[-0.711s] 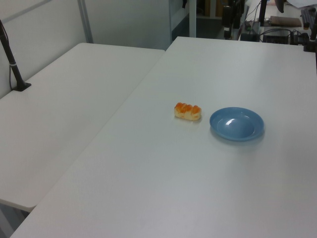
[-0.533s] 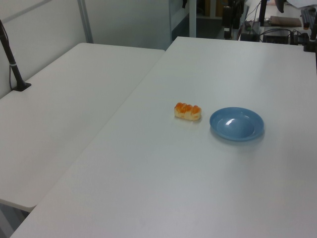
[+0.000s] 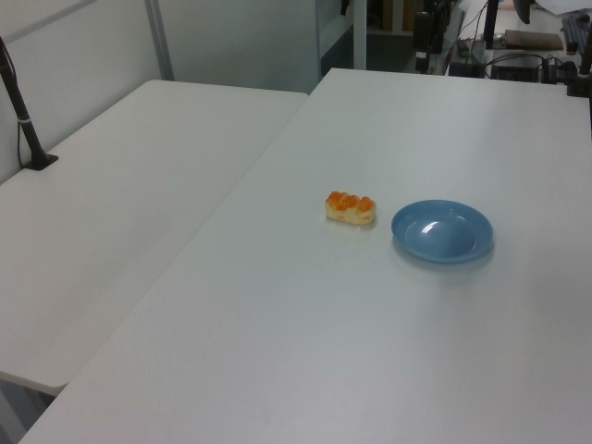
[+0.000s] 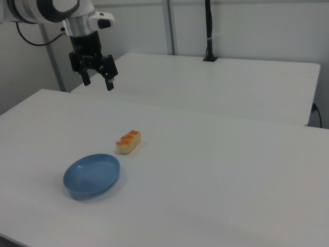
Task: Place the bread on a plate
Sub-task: 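Move the open gripper over the orange-topped bread roll and lower it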
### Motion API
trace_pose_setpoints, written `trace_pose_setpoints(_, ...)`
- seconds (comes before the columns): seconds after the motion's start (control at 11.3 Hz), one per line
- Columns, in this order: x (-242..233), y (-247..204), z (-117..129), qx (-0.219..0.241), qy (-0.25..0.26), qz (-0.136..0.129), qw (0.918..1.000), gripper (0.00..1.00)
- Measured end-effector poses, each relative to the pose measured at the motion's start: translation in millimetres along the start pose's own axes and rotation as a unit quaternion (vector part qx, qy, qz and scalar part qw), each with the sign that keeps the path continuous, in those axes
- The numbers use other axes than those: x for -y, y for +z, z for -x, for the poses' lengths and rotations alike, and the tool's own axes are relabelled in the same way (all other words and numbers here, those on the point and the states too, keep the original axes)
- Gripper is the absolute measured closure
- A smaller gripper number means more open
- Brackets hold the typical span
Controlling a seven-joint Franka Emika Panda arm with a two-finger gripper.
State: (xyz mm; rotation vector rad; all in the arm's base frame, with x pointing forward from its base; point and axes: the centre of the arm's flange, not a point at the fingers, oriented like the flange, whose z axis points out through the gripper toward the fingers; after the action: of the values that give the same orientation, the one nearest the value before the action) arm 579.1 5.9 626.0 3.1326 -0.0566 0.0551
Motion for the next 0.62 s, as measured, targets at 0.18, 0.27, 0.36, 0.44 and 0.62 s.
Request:
trace_pose_setpoints(0.18,0.0,4.7,-3.3,-0.002,0.0,0.0,1.0,0.0)
trace_pose_setpoints(0.27,0.1,8.1,-7.0,-0.008,0.0,0.0,1.0,0.0)
trace_pose_setpoints(0.36,0.3,14.8,-10.9,-0.007,0.0,0.0,1.0,0.0)
trace_pose_setpoints(0.44,0.7,25.1,-17.0,-0.004,0.0,0.0,1.0,0.0)
trace_pose_setpoints(0.62,5.2,43.1,-30.2,-0.009,-0.004,-0.001,0.9999,0.0)
